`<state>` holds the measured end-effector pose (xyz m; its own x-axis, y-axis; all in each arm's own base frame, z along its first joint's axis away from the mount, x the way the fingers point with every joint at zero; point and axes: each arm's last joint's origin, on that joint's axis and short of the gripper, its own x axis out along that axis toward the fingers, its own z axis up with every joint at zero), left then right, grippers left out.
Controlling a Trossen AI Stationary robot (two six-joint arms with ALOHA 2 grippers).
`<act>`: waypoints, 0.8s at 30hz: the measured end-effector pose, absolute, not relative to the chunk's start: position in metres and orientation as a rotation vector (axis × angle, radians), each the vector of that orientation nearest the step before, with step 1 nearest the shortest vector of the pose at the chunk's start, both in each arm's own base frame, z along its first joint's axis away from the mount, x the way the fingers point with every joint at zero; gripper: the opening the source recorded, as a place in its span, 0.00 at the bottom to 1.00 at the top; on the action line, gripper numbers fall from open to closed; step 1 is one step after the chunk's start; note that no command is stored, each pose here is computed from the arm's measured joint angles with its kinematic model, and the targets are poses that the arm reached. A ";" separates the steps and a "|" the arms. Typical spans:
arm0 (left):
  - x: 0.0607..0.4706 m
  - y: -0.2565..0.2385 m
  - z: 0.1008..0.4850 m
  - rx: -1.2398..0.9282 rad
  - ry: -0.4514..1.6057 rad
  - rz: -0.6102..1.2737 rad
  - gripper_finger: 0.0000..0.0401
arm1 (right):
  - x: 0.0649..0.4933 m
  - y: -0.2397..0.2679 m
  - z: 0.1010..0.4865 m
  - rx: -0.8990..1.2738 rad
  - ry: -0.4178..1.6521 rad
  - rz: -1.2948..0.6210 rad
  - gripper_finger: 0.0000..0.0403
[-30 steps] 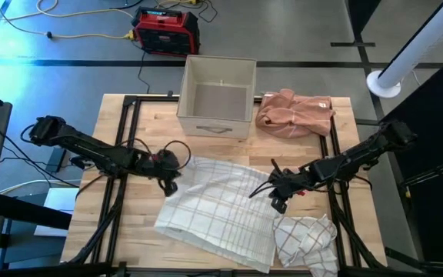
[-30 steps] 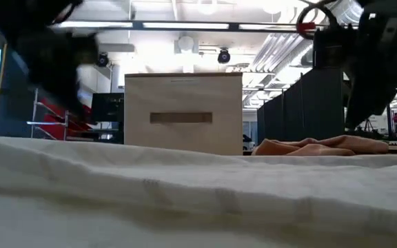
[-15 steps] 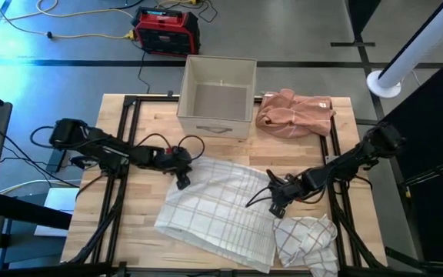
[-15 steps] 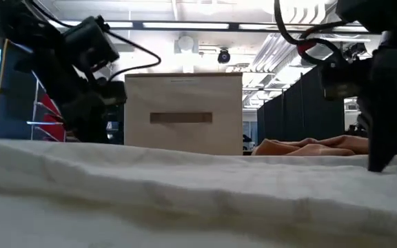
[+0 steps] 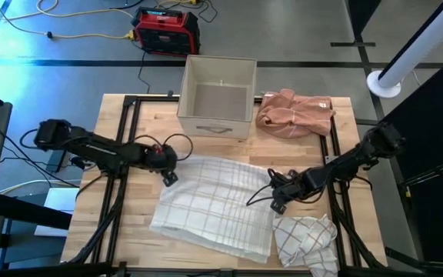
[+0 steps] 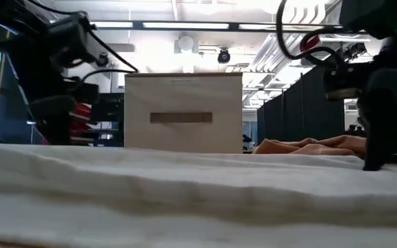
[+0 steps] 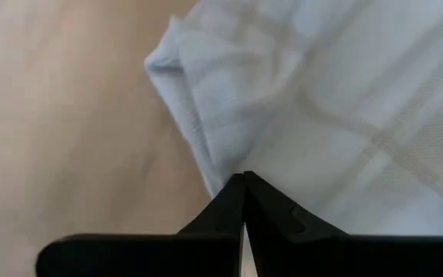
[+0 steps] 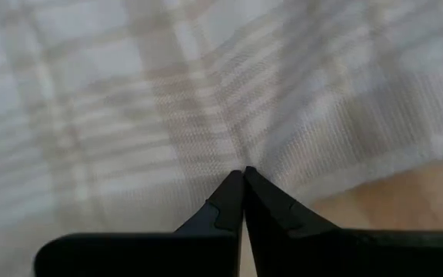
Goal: Fold towel
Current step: Fold the white striped towel
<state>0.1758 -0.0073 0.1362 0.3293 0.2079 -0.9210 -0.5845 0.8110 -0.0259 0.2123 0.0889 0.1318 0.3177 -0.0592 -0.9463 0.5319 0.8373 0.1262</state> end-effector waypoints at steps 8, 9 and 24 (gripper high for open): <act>0.173 -0.041 0.156 -0.494 1.004 0.453 0.00 | 0.226 0.076 0.139 0.467 1.206 -0.328 0.00; 0.175 -0.044 0.164 -0.491 0.965 0.444 0.00 | 0.231 0.078 0.144 0.488 1.195 -0.305 0.00; 0.195 -0.054 0.150 -0.279 0.964 0.184 0.00 | 0.265 0.118 0.134 0.481 1.129 -0.094 0.00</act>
<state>0.1948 -0.0542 0.1501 0.5587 0.0308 -0.8288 -0.2770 0.9488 -0.1515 0.2648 0.1181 0.1338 0.4350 0.1672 -0.8848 0.3108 0.8943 0.3218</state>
